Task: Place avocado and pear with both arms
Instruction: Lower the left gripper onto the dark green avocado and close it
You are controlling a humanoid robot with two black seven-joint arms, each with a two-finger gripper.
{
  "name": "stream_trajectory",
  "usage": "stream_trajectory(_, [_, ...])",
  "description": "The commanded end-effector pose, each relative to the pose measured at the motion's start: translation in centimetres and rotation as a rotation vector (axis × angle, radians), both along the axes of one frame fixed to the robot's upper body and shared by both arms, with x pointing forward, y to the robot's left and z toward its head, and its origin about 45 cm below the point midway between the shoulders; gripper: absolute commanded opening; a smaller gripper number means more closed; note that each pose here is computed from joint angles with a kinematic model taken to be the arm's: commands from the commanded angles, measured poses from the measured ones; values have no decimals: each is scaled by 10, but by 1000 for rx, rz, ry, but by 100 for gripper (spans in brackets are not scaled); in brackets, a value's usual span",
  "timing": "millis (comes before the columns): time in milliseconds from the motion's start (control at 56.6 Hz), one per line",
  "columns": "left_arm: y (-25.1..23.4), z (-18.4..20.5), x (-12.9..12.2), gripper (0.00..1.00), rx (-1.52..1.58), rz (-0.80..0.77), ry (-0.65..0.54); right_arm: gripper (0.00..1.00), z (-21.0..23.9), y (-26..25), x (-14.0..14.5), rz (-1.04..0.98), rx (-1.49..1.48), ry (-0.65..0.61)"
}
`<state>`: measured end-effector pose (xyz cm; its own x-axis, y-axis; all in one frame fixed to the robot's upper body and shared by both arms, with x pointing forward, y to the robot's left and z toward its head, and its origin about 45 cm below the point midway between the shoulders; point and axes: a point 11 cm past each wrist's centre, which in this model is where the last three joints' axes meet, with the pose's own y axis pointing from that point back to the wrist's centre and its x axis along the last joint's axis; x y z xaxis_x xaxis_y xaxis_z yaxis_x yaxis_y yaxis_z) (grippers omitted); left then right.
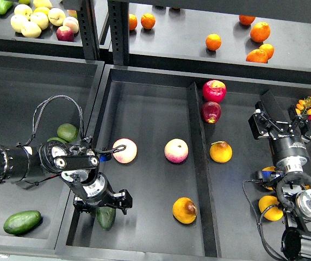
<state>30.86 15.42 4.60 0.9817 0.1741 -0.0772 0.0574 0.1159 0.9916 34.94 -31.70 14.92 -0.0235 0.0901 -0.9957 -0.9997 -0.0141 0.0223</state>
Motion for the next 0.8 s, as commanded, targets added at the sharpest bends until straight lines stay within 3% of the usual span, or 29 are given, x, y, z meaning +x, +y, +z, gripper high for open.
stream_trajectory(0, [5, -2, 4, 86, 10, 19, -11, 100, 0, 1, 0, 3, -1, 0])
stream_trajectory(371, [12, -4, 8, 75, 23, 39, -21, 99, -1, 1, 0, 4, -1, 2])
stream_trajectory(778, [17, -12, 3, 52, 21, 75, -6, 99, -1, 1, 0, 3, 1, 1])
